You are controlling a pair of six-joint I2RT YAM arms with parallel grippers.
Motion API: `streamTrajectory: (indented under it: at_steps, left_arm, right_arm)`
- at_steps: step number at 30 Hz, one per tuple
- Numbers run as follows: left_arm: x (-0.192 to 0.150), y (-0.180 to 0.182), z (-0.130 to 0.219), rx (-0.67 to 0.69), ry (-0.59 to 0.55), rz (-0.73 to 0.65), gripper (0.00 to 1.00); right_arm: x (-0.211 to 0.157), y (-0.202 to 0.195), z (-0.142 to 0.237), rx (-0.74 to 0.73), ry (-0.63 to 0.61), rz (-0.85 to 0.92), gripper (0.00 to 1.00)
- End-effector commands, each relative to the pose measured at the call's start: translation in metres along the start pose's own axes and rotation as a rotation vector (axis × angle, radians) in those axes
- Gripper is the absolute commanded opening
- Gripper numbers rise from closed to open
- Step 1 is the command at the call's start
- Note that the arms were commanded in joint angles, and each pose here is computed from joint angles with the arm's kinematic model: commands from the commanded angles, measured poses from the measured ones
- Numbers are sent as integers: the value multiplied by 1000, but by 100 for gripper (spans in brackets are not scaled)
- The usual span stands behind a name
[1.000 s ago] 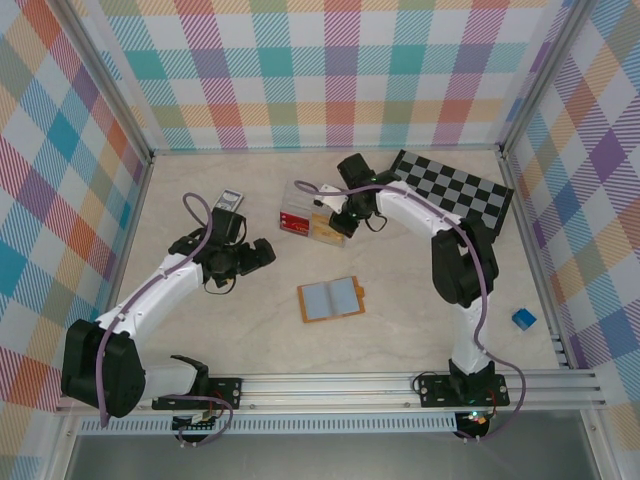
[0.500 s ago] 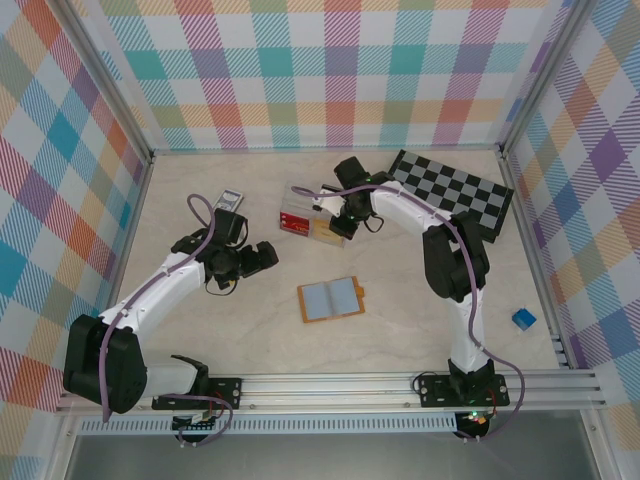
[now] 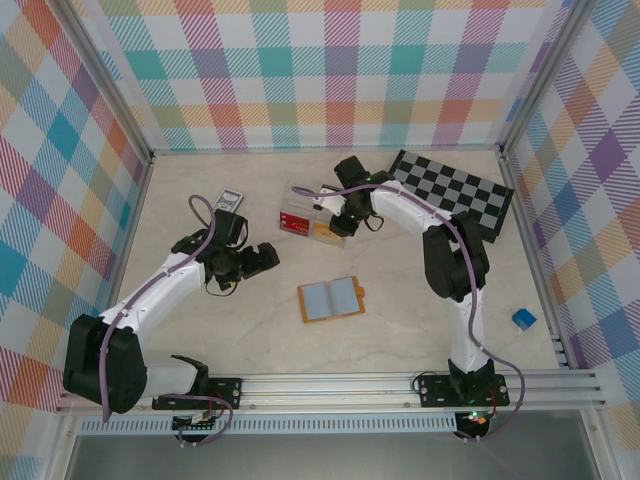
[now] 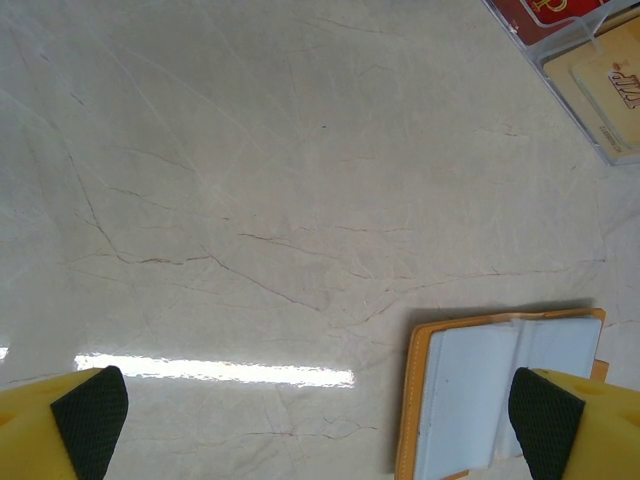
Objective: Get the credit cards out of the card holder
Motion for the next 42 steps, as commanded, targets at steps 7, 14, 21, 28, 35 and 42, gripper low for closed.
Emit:
streamTrajectory:
  at_steps: [7, 14, 21, 28, 35, 42]
  left_arm:
    - [-9, -5, -3, -64, 42, -2, 100]
    - [-13, -18, -9, -147, 68, 2, 100]
    - [-30, -67, -18, -335, 140, 31, 94]
    - [-53, -100, -36, -278, 201, 15, 77]
    - [-69, -103, -63, -190, 264, 17, 56]
    - [-73, -102, -81, -137, 299, 5, 44]
  right_arm:
    - [16, 31, 76, 70, -184, -210, 39]
    - [-14, 64, 108, 191, -302, -563, 55]
    - [-70, 81, 99, 218, -221, -947, 61]
    - [-113, 108, 59, 269, -73, -1105, 60]
    - [-132, 123, 37, 243, 17, -1132, 59]
    - [-145, 123, 21, 198, 74, -1140, 58]
Point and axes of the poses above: each hand's point on the last joint's axis, 136 mm out from that joint toward the fingers, its own z axis back along the fingers, its own y axis along the line the jaws close on, x = y × z, the point moved 1 cm from there along z, back along the fingers, and after that the axes turned 14 degrees about -z, right-handed, at the moved point
